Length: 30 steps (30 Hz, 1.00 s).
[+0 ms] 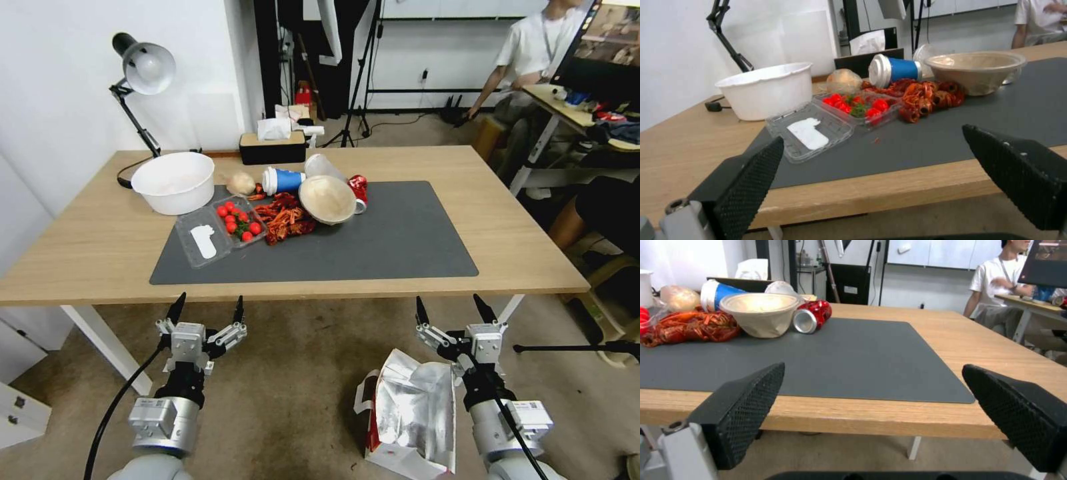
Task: Pick up the food delivery bag from the floor and place it on the table.
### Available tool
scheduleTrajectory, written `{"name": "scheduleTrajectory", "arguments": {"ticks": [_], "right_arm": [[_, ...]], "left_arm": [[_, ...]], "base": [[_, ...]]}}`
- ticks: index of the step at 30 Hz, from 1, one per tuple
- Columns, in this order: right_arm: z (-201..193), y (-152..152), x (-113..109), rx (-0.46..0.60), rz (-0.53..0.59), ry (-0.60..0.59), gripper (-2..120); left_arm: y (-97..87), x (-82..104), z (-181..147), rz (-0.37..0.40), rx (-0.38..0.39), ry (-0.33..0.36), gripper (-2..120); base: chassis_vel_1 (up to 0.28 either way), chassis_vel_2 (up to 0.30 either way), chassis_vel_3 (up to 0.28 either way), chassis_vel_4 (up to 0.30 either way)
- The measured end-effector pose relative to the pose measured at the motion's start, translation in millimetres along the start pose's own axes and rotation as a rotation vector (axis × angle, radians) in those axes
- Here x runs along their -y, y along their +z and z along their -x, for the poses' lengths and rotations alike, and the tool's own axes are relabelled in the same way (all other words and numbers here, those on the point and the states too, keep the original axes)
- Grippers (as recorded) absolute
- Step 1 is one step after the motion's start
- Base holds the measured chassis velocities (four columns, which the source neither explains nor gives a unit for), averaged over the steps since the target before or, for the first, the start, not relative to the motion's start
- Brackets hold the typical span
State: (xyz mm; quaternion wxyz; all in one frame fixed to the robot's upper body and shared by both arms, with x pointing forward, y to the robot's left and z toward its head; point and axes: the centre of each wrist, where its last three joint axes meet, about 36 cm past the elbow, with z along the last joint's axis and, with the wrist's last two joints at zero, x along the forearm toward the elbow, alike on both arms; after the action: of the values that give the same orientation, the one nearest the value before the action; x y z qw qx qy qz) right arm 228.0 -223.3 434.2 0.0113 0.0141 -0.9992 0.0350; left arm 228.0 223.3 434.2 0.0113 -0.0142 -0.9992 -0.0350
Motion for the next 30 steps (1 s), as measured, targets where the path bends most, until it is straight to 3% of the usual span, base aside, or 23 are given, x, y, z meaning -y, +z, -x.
{"name": "scheduleTrajectory", "arguments": {"ticks": [13, 17, 18, 20, 26, 30], "right_arm": [[0, 0, 0, 0.001, 0.0, -0.001, 100], [2, -18, 7, 0.049, -0.016, -0.015, 100], [3, -38, 14, 0.104, -0.035, -0.03, 100], [4, -52, 17, 0.132, -0.029, -0.049, 100], [6, -56, 19, 0.129, -0.019, -0.068, 100], [6, -56, 20, 0.13, -0.02, -0.072, 100]], "left_arm": [[-0.2, -0.2, 0, -0.001, 0.002, 0.001, 100], [-6.7, -8.5, 15, -0.04, 0.064, 0.001, 100], [-11.7, -15.4, 26, -0.069, 0.111, 0.001, 100], [-17.1, -20.3, 34, -0.093, 0.134, 0.013, 100], [-14.3, -21.8, 35, -0.103, 0.133, 0.029, 100], [-5.2, -24.7, 35, -0.095, 0.182, 0.027, 100]], "base": [[0.0, 0.0, 0.0, 0.0], [0.0, 0.0, 0.0, 0.0], [0.0, 0.0, 0.0, 0.0], [0.0, 0.0, 0.0, 0.0], [0.0, 0.0, 0.0, 0.0], [0.0, 0.0, 0.0, 0.0]]}}
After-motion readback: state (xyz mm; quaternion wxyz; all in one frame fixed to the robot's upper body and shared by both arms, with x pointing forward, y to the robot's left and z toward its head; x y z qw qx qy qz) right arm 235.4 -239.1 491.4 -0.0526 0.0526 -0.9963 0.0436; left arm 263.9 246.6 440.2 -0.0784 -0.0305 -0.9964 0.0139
